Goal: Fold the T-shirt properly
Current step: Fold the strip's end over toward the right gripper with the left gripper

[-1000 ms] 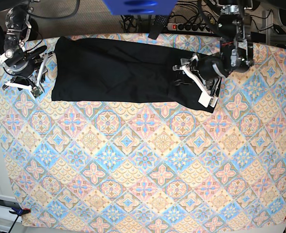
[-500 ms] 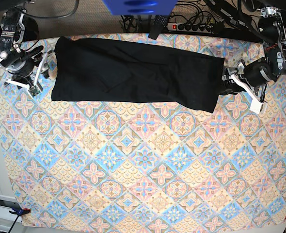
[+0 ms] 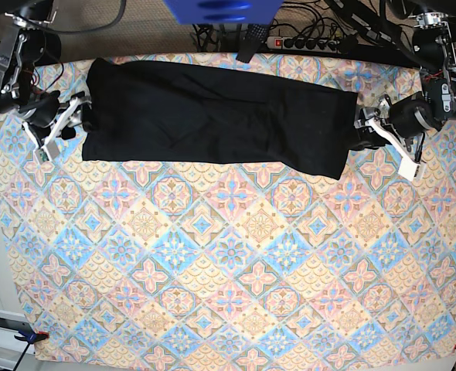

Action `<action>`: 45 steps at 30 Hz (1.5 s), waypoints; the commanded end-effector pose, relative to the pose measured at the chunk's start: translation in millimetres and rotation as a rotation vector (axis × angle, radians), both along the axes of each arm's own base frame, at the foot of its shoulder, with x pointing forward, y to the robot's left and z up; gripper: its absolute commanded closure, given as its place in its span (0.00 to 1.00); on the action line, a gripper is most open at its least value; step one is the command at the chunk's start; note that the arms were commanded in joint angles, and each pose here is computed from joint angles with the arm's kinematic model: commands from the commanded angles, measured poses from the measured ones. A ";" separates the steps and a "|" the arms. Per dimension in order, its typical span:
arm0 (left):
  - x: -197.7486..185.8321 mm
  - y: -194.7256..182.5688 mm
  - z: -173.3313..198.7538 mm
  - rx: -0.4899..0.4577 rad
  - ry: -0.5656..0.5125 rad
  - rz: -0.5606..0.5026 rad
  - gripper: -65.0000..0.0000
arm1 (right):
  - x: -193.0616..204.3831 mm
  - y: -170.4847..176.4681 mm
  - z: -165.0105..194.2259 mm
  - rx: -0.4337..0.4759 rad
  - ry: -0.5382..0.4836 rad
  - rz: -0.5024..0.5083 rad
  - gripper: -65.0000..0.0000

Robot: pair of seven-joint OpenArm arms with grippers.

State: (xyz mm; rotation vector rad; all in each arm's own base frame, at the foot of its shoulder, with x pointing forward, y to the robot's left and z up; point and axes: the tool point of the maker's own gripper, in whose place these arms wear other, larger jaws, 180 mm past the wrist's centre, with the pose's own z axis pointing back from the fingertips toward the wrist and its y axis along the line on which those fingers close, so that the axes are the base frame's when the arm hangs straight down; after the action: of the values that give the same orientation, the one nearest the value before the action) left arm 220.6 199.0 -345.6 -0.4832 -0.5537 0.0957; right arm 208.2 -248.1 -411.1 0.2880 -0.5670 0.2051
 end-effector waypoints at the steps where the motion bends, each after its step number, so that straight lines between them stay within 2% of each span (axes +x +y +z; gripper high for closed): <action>1: 5.6 3.3 8.3 0.006 -0.032 -0.002 0.62 | 5.4 -4.6 6.9 0.008 -0.027 -0.006 0.43; 5: 5.5 2.9 8.2 0.005 -0.032 -0.001 0.62 | -3.5 -10.1 -11.6 0.069 0.028 -0.064 0.43; 9: 5.6 3.3 8.3 0.006 -0.032 -0.002 0.62 | 3.5 -15.2 -22.7 0.105 0.049 -0.108 0.43; 15: 5.6 3.7 8.4 0.008 -0.032 -0.002 0.62 | -1.9 -15.6 -31.5 0.117 0.077 -0.122 0.43; 22: 3.6 7.0 1.8 0.002 -0.009 0.010 0.62 | -17.3 -4.5 -53.5 0.175 0.142 -0.161 0.43; 26: 4.1 7.0 2.2 0.002 -0.011 0.010 0.62 | -20.7 -3.0 -56.0 0.180 0.152 -0.162 0.43; 38: 4.1 6.6 2.0 0.001 -0.011 0.011 0.62 | -29.8 65.1 -71.6 0.275 0.205 -0.062 0.43; 42: 4.1 6.6 2.0 0.001 -0.011 0.011 0.62 | -47.2 71.6 -78.2 0.280 0.244 -0.050 0.43; 45: 4.1 6.6 2.0 0.001 -0.011 0.011 0.62 | -51.7 71.3 -79.8 0.278 0.251 -0.053 0.51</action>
State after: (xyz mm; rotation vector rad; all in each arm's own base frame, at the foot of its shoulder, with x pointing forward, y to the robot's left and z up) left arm 218.3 203.2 -352.8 -0.4808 -0.5329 0.1147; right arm 177.7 -175.8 -479.0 0.5924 -0.4575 -0.0023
